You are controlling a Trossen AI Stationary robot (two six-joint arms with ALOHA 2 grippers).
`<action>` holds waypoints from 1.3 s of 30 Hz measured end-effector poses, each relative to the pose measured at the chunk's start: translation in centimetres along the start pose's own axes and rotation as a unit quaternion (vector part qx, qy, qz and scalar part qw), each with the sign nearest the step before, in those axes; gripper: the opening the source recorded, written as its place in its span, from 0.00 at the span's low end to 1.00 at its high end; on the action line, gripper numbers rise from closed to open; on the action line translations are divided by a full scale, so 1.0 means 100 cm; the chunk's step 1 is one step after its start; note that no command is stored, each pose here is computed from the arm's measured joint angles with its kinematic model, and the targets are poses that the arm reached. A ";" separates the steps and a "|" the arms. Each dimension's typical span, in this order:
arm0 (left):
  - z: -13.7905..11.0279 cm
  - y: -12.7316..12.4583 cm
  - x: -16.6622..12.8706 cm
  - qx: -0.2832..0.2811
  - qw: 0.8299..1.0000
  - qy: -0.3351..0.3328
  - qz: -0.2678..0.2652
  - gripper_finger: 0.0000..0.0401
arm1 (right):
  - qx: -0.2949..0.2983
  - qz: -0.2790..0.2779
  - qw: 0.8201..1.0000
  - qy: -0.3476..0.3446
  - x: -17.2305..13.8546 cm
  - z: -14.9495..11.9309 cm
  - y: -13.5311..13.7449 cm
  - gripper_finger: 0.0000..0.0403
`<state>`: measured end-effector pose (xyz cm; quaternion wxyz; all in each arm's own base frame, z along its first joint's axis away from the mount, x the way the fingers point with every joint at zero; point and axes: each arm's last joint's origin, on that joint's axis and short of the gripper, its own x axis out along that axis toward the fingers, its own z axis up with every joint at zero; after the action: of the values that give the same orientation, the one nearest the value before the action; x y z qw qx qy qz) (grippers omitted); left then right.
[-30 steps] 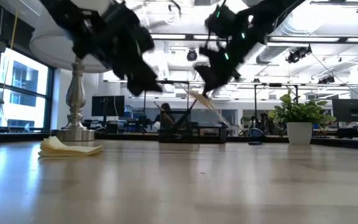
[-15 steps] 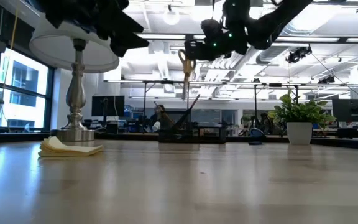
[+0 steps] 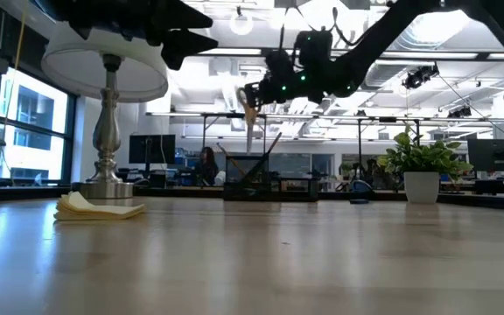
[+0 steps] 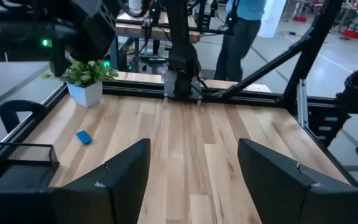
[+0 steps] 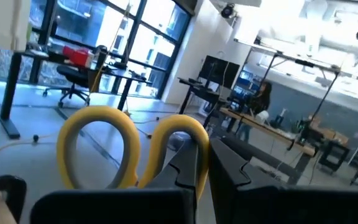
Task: Pick and place office supplies into organizer
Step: Put the scissors into the desk organizer
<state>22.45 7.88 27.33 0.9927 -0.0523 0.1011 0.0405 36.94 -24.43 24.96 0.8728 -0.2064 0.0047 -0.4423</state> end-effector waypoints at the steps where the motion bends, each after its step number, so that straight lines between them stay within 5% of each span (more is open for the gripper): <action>1: 0.000 0.000 0.000 0.000 1.000 -0.001 0.000 0.58 | -0.004 0.000 1.000 0.001 0.002 -0.002 0.001 0.01; 9: -0.004 0.000 0.000 -0.024 1.000 0.019 0.000 0.58 | -0.005 -0.003 1.000 0.028 0.010 -0.016 -0.007 0.01; 21: -0.008 -0.016 0.004 -0.028 0.999 0.041 -0.011 0.58 | -0.009 0.050 0.995 0.089 0.002 -0.022 0.018 0.12; 39: -0.010 -0.023 0.005 -0.021 0.999 0.048 0.003 0.58 | -0.162 0.100 0.978 0.084 -0.019 -0.005 0.063 0.10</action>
<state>22.97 5.55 26.45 0.9853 -0.0751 0.1474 0.0426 40.49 -19.86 21.85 0.8640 -0.3056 0.1701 -0.3621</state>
